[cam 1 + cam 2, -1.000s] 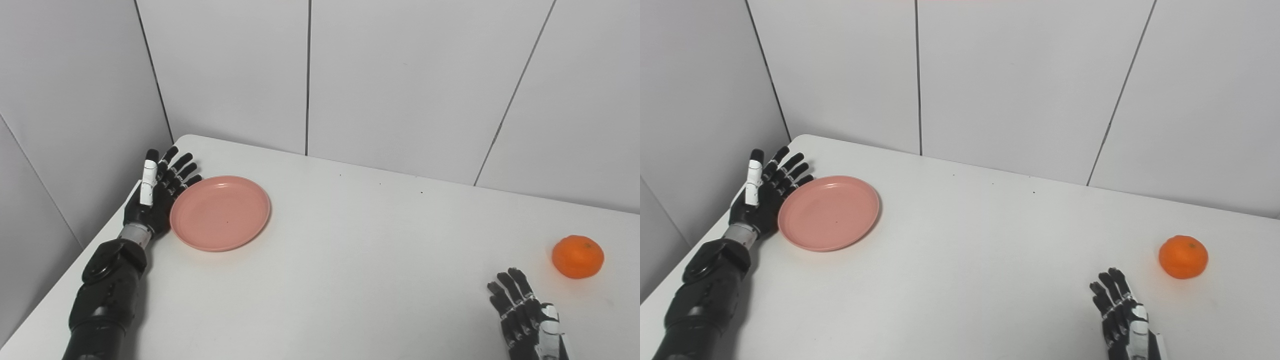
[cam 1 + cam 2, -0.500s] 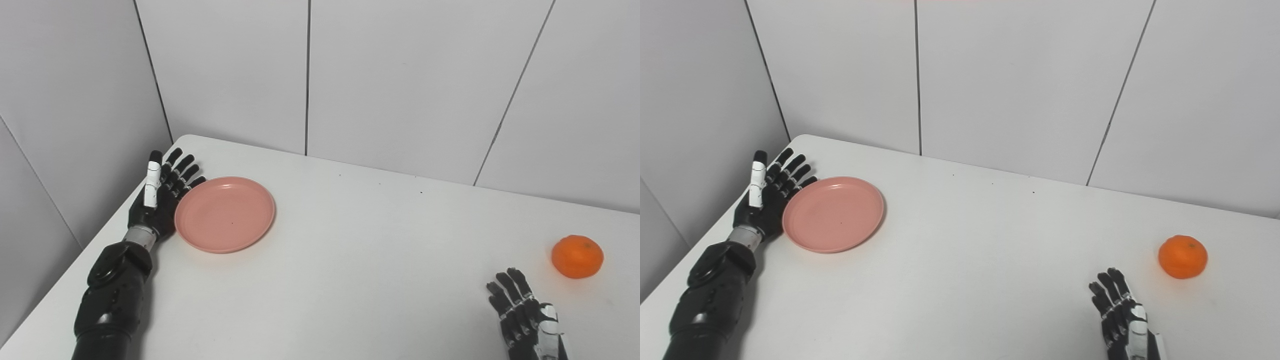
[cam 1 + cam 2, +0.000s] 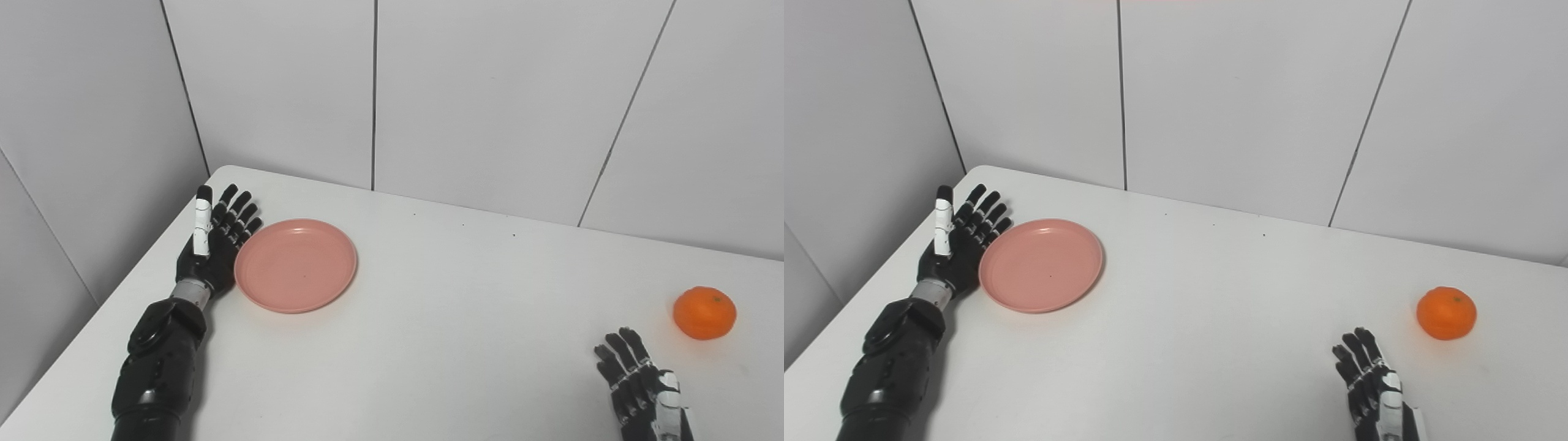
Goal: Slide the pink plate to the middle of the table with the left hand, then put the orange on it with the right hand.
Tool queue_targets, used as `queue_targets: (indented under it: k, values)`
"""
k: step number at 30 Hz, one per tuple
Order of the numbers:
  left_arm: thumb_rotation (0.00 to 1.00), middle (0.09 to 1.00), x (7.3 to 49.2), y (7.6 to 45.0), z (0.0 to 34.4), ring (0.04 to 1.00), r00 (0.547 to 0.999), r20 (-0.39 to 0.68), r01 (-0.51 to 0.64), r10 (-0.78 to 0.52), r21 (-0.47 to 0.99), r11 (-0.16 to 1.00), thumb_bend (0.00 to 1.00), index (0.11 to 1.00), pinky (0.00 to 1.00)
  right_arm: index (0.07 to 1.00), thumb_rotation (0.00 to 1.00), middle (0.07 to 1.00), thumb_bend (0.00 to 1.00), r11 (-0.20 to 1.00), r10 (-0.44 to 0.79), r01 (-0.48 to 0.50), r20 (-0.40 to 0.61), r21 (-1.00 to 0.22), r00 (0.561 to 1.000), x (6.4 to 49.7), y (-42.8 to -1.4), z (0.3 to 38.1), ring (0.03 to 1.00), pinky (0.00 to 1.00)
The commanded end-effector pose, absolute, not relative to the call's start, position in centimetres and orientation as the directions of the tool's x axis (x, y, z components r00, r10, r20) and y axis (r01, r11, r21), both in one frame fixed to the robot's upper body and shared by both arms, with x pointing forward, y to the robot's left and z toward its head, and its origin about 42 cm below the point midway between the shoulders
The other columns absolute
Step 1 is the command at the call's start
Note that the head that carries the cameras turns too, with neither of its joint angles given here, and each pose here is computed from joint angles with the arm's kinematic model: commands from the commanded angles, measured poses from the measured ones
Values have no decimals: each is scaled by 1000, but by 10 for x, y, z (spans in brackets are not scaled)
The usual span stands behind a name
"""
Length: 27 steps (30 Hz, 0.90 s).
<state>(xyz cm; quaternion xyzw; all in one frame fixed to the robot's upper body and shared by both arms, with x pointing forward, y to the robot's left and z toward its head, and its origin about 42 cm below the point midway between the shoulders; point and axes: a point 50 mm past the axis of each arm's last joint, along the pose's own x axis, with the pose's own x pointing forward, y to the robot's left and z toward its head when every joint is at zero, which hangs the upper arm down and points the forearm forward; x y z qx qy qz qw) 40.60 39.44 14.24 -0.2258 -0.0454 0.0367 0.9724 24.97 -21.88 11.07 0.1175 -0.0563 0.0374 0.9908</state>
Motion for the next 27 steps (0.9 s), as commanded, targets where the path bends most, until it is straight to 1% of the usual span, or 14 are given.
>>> queue_targets:
  k: [1, 4, 7, 13, 17, 24, 27]
  values:
    - [790, 992, 407, 391, 142, 1000, 993, 78, -49, 94, -448, 893, 898, 1000, 1000, 901, 996, 904, 717, 964, 55, -74, 78, 254, 995, 241, -215, 97, 888, 946]
    - [791, 999, 405, 386, 140, 999, 993, 76, -50, 93, -444, 894, 896, 1000, 1000, 904, 1000, 904, 714, 965, 59, -77, 78, 249, 995, 241, -214, 97, 887, 944]
    - [815, 983, 402, 378, 144, 990, 993, 73, -52, 94, -443, 895, 866, 1000, 1000, 906, 988, 903, 730, 965, 62, -80, 79, 251, 995, 240, -214, 98, 888, 946]
    - [817, 982, 399, 378, 140, 997, 995, 66, -39, 75, -432, 901, 883, 1000, 999, 906, 980, 905, 730, 964, 65, -82, 77, 252, 995, 241, -213, 99, 886, 944]
    - [793, 955, 398, 376, 138, 981, 995, 65, -38, 72, -432, 901, 900, 1000, 960, 905, 977, 903, 728, 966, 62, -78, 74, 245, 995, 240, -213, 100, 888, 945]
    - [775, 933, 394, 363, 143, 988, 996, 63, -34, 68, -438, 898, 918, 1000, 988, 900, 964, 901, 731, 966, 61, -78, 78, 248, 995, 240, -213, 100, 885, 943]
    - [799, 928, 392, 359, 143, 984, 995, 67, -36, 71, -429, 902, 896, 1000, 972, 900, 974, 898, 739, 968, 61, -77, 77, 238, 995, 240, -213, 100, 882, 937]
